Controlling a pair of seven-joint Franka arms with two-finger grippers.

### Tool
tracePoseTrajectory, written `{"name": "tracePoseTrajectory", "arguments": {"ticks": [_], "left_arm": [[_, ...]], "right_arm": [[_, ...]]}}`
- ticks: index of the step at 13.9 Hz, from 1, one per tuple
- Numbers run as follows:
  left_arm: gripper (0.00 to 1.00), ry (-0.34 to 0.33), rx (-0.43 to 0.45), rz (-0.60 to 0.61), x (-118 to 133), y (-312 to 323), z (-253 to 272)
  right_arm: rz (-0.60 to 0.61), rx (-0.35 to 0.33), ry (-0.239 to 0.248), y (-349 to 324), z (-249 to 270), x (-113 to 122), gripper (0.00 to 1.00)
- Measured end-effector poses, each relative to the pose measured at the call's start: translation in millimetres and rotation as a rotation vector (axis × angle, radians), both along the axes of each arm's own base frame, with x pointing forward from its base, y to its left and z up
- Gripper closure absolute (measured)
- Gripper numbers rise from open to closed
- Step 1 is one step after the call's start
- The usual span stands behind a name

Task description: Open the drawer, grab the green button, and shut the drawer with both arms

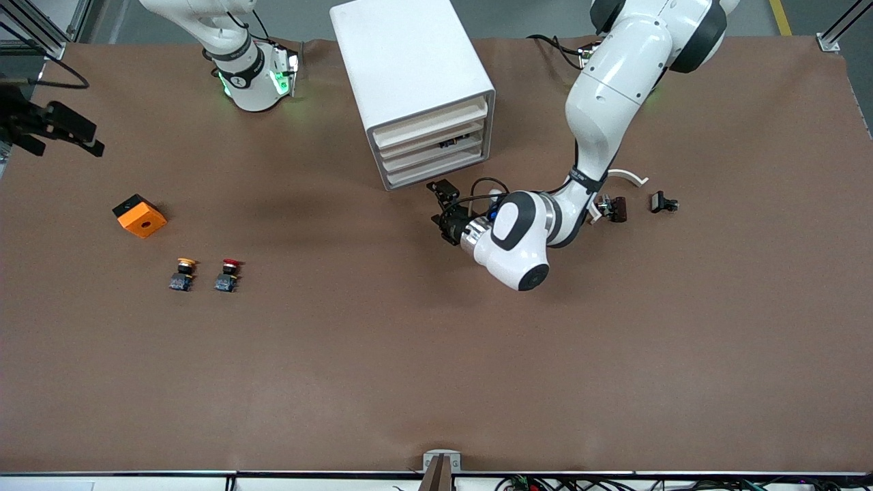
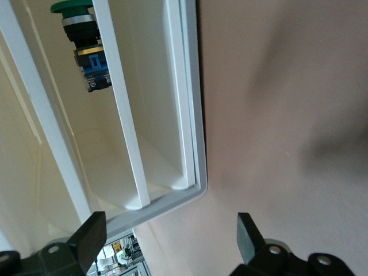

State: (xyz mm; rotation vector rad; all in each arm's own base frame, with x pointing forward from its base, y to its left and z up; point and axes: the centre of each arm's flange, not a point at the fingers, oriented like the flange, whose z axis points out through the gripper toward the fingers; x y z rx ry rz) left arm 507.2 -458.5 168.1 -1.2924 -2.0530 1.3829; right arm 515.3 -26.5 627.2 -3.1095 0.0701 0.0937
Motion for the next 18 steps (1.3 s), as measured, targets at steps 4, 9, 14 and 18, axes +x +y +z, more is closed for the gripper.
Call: {"name": "tracePoseTrajectory", "arguments": {"ticks": [4,9,14,18], "left_arm": [[0.15,0.133,0.034,-0.037,-33.7,-19.3,-18.6],[0.34,0.258,0.059,-0.066,-51.9,-18.5,-35.0],[0.39,0.304,0.082,-0.1,-68.9,-27.3,-40.0],[0.58,0.315,0.097,-0.123,-82.9,-38.0,-42.2]], "right_arm": [[-0.001,0.001,0.058,-0.7,-33.8,19.7,0.0],[-0.007,0.002,0.113,-4.5,-63.9,34.1,0.0],[-0.013,-0.008,0.126,-9.8,-71.1,37.2,0.0],[-0.02,-0.008,0.127,-13.4,-71.8,37.4,0.0]]}}
